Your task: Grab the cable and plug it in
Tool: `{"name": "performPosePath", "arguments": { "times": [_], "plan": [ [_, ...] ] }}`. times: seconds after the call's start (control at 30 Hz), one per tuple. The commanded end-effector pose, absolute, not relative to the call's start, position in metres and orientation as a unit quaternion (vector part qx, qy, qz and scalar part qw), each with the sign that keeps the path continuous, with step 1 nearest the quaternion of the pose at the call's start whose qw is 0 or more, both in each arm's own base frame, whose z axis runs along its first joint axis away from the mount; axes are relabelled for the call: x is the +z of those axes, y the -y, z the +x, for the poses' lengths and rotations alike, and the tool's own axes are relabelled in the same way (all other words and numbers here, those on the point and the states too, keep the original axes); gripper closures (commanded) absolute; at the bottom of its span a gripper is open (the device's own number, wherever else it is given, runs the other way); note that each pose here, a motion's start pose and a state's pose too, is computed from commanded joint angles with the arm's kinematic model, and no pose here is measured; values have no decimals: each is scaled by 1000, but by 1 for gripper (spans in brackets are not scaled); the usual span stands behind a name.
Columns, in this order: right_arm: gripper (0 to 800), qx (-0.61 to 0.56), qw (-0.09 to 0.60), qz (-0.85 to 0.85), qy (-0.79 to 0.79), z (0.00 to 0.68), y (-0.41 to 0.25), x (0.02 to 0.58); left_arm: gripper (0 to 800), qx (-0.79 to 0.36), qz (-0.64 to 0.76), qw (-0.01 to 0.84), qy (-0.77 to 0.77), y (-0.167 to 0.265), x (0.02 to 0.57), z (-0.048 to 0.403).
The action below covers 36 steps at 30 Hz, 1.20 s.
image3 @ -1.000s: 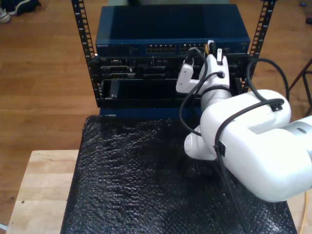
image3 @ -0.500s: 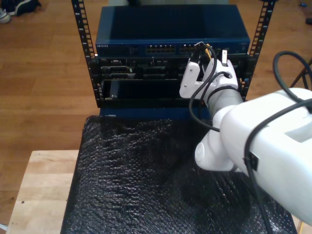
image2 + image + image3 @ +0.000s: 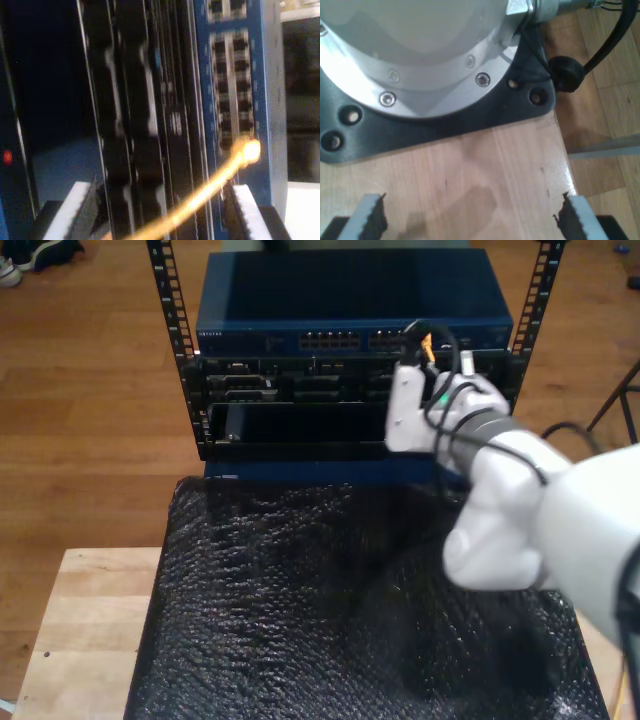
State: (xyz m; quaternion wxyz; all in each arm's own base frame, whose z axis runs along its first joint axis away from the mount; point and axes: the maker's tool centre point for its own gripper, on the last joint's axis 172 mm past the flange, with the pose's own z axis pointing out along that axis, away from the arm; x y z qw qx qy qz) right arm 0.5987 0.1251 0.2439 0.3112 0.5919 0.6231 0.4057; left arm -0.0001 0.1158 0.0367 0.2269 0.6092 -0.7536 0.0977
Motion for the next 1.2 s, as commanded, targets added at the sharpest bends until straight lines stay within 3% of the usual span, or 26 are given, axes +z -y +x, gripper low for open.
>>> {"name": "performPosePath", "arguments": {
  "times": [0.33, 0.53, 0.67, 0.97, 1.2],
  "plan": [
    [118, 262, 260, 618, -694, 589, -25, 210, 0, 98, 609, 227, 754, -116, 37, 0],
    [7, 181, 223, 627, -725, 566, 52, 199, 0, 98, 609, 227, 754, -116, 37, 0],
    [2, 130, 173, 630, -746, 537, 99, 193, 0, 97, 609, 226, 754, -116, 37, 0],
    [1, 65, 62, 659, -747, 401, 179, 187, 0, 97, 609, 226, 754, -116, 37, 0],
    [1, 48, 31, 670, -740, 284, 215, 180, 0, 98, 609, 227, 754, -116, 37, 0]
  ]
}}
